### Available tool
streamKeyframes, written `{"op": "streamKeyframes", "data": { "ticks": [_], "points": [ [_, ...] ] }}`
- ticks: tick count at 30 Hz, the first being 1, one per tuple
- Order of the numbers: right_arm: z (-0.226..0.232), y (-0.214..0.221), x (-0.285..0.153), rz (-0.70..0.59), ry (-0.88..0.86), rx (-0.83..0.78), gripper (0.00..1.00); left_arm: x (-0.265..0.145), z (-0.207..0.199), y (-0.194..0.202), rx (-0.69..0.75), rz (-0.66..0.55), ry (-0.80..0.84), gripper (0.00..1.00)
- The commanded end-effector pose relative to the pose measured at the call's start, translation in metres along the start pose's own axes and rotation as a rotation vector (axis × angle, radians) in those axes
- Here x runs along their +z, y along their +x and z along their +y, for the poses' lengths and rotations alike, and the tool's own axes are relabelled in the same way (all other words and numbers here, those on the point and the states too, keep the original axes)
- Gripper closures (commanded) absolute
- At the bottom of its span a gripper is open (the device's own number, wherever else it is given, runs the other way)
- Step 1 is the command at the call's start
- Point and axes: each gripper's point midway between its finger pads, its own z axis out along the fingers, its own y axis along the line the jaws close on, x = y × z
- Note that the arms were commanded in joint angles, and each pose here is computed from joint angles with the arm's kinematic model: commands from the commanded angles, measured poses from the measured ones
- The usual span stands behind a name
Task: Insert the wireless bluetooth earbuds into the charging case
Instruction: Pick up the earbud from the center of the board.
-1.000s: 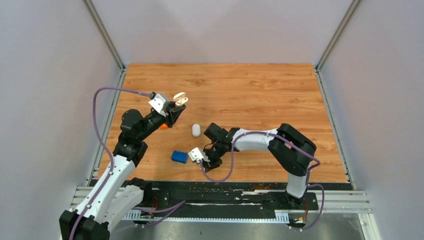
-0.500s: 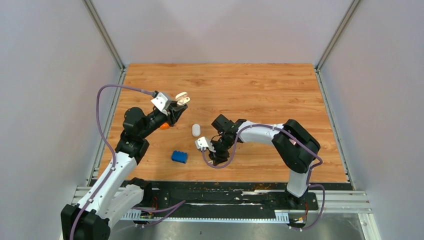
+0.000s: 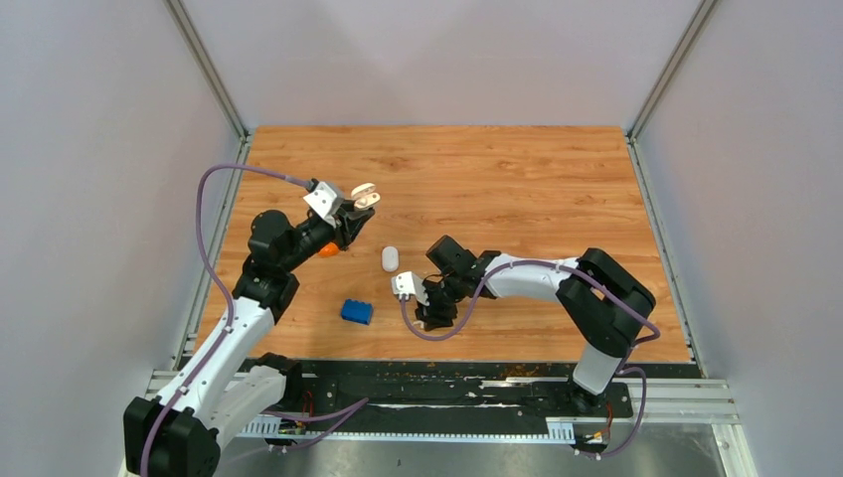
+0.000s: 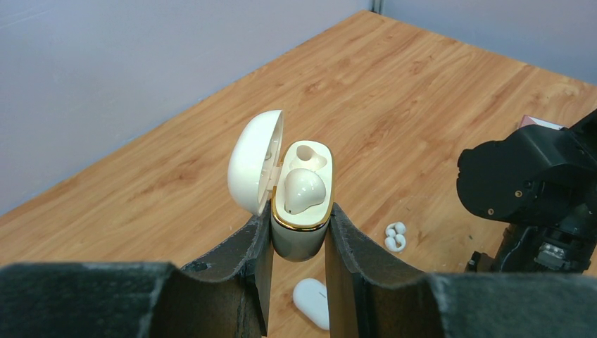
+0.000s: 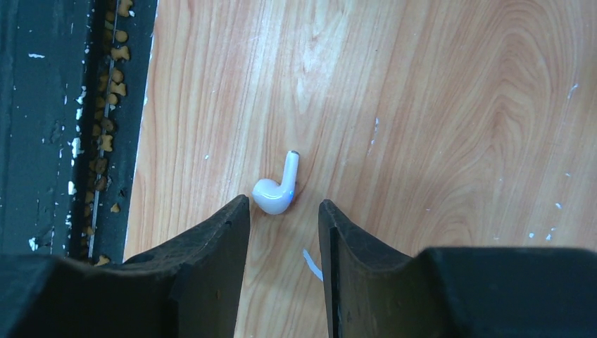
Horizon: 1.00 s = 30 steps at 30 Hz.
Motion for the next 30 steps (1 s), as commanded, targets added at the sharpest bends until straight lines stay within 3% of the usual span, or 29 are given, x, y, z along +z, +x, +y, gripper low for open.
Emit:
{"op": "streamKeyframes", "data": {
  "ticks": [1,18,30],
  "points": [
    [0.0,0.011,0.004,0.036,0.058,0.048,0.59,0.002,0.0,-0.017,0.021,-0.057,0.011,0.91],
    [0.002,0.026,0.018,0.097,0.137,-0.057,0.59,0.002,-0.001,-0.011,0.017,-0.039,0.016,0.91],
    [-0.008,0.024,0.0,0.139,0.23,0.035,0.59,0.004,-0.001,-0.015,0.019,-0.052,0.021,0.91]
  ]
}}
